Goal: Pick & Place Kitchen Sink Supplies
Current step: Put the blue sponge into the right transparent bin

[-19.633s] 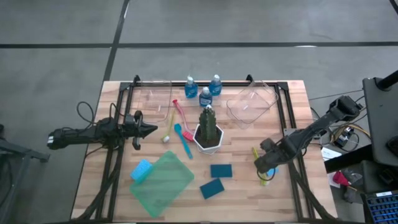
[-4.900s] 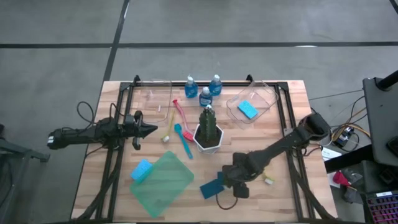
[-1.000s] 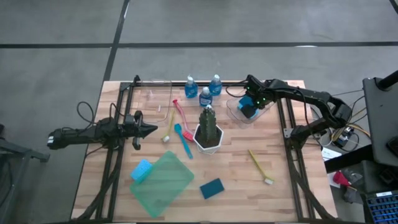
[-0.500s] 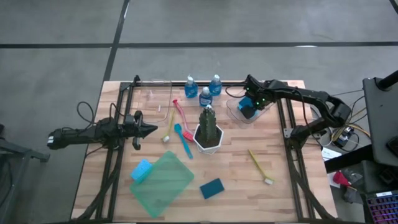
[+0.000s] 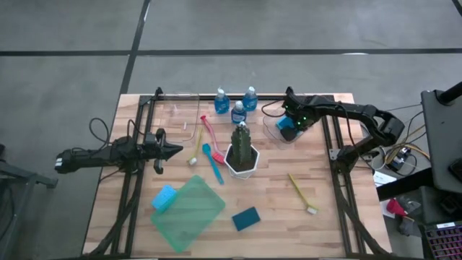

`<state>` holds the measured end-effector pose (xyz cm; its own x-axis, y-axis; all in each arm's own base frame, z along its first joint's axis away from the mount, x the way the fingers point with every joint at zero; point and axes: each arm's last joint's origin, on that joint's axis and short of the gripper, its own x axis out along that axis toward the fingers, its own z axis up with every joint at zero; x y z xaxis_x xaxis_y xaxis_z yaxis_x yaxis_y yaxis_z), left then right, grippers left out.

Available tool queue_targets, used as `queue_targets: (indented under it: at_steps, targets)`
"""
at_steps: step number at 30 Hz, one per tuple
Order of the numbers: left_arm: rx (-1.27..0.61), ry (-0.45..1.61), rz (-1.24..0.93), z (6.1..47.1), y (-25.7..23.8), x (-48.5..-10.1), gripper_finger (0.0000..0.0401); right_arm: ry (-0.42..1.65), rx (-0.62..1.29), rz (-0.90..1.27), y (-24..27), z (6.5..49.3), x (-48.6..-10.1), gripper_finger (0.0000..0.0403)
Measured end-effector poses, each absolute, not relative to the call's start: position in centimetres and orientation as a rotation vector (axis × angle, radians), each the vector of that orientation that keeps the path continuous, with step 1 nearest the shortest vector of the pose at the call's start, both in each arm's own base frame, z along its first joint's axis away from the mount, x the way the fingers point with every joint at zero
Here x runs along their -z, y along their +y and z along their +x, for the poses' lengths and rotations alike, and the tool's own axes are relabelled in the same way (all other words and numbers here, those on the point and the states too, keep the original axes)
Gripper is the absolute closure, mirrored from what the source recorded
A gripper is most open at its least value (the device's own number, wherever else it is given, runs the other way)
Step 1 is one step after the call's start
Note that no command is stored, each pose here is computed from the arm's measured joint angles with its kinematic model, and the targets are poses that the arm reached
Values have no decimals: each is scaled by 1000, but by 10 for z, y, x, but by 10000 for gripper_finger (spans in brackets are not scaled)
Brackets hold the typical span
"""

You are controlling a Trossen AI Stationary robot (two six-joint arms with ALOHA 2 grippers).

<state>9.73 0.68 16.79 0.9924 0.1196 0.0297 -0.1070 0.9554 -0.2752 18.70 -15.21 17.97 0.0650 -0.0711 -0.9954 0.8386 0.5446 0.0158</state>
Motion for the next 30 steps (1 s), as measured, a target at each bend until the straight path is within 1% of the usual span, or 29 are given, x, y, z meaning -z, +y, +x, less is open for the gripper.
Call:
queue_targets:
  at_steps: [7, 16, 24, 30]
  targets:
    - [-115, -46, -277, 97, 7, -168, 401, 1292, 794, 745, -154, 189, -178, 126]
    - [-115, -46, -276, 97, 7, -168, 401, 1247, 793, 730, -157, 192, -179, 120]
    - [-115, -46, -276, 97, 7, -168, 401, 1269, 802, 715, -156, 192, -175, 125]
    - [-115, -46, -277, 97, 7, -168, 401, 1275, 802, 716, -156, 191, -173, 115]
